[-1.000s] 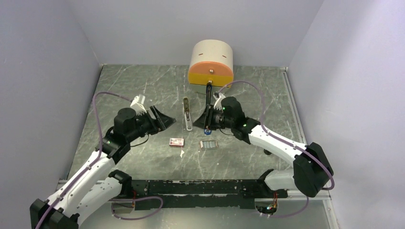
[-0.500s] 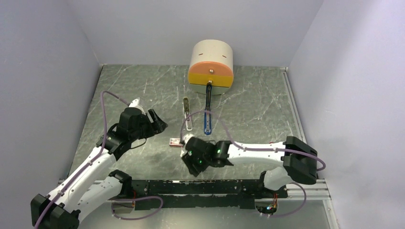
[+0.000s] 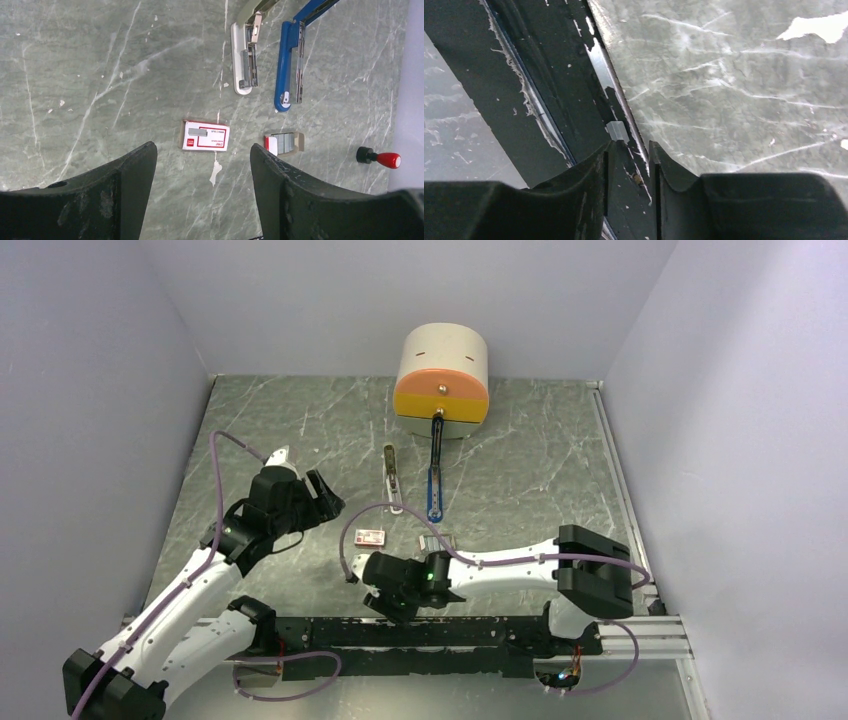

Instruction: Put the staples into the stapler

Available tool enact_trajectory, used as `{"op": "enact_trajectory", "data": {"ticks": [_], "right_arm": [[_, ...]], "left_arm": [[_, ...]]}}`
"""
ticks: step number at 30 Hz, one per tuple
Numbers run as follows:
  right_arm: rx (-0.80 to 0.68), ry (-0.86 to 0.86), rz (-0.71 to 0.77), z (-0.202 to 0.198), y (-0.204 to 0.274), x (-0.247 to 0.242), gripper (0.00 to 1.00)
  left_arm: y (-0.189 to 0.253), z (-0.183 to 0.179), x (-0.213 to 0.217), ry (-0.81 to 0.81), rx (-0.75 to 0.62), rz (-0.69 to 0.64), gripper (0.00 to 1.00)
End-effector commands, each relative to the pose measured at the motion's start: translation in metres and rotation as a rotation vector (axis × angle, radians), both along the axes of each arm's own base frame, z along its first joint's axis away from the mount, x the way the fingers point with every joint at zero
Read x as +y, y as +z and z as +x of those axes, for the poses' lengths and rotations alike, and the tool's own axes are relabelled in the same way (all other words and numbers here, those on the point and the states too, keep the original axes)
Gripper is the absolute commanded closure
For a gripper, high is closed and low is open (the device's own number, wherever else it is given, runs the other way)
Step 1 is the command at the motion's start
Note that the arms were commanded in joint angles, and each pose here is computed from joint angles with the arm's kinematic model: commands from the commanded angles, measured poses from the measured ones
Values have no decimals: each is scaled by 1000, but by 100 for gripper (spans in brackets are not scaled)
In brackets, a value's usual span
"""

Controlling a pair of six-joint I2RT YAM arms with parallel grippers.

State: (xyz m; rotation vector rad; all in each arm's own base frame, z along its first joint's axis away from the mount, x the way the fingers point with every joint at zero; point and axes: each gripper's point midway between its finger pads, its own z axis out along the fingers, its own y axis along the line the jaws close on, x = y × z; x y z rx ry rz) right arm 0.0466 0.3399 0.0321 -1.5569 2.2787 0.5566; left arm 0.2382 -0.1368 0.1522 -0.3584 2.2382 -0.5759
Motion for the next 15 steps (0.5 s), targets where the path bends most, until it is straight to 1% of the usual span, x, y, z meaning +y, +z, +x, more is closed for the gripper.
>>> {"op": "enact_trajectory", "data": {"ticks": [1, 8, 15], "right_arm": [[0, 60, 45, -5, 3, 17, 67], [-3, 55, 45, -6, -3, 23, 74], [-10, 45, 26, -4, -8, 21, 85]], "left_arm": [[4, 0, 4, 3, -16, 19, 26], [1, 0, 4, 4, -10, 25, 26], [-1, -1, 4, 1, -6, 25, 26]]}}
